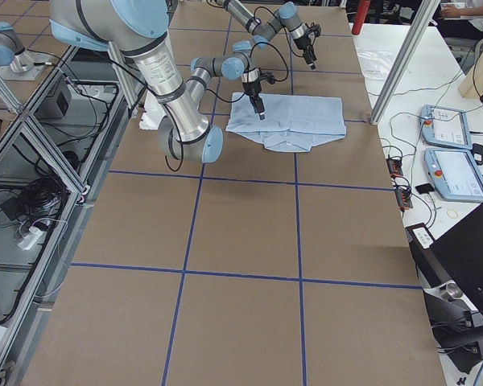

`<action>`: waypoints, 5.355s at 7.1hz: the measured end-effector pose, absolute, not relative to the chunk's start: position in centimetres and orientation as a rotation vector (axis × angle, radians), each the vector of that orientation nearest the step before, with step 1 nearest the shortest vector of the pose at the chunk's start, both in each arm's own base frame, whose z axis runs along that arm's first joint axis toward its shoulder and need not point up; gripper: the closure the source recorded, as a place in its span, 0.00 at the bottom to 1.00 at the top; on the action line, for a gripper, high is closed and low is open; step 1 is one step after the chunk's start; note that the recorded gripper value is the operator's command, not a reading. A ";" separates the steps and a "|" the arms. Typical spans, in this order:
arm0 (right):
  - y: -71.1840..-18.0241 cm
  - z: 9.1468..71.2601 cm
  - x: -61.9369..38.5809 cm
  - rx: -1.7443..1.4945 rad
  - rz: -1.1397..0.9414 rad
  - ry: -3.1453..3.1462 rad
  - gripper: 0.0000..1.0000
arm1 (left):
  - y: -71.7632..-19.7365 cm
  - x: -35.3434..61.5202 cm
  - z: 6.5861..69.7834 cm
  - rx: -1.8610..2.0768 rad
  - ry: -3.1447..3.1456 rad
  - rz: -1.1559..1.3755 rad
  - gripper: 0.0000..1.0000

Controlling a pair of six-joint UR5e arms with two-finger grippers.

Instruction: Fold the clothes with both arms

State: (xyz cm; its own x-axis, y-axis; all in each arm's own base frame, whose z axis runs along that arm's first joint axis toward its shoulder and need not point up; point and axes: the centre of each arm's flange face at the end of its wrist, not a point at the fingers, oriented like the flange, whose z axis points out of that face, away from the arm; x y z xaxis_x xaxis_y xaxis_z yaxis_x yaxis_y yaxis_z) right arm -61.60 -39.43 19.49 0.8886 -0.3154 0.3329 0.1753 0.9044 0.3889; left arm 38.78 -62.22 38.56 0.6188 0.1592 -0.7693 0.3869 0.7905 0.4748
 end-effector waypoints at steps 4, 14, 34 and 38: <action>-37.5 21.4 -64.1 0.336 -0.405 -0.328 0.23 | -62.2 38.8 38.8 0.666 0.908 -0.142 0.00; -33.9 22.5 -61.7 0.334 -0.447 -0.321 1.00 | -62.1 38.7 39.1 0.663 0.906 -0.145 0.00; -42.9 28.8 -57.3 0.398 -0.326 -0.375 0.83 | -62.1 38.9 39.3 0.663 0.903 -0.138 0.00; -45.5 31.0 -51.5 0.417 -0.316 -0.338 0.17 | -62.0 39.0 39.3 0.661 0.904 -0.136 0.00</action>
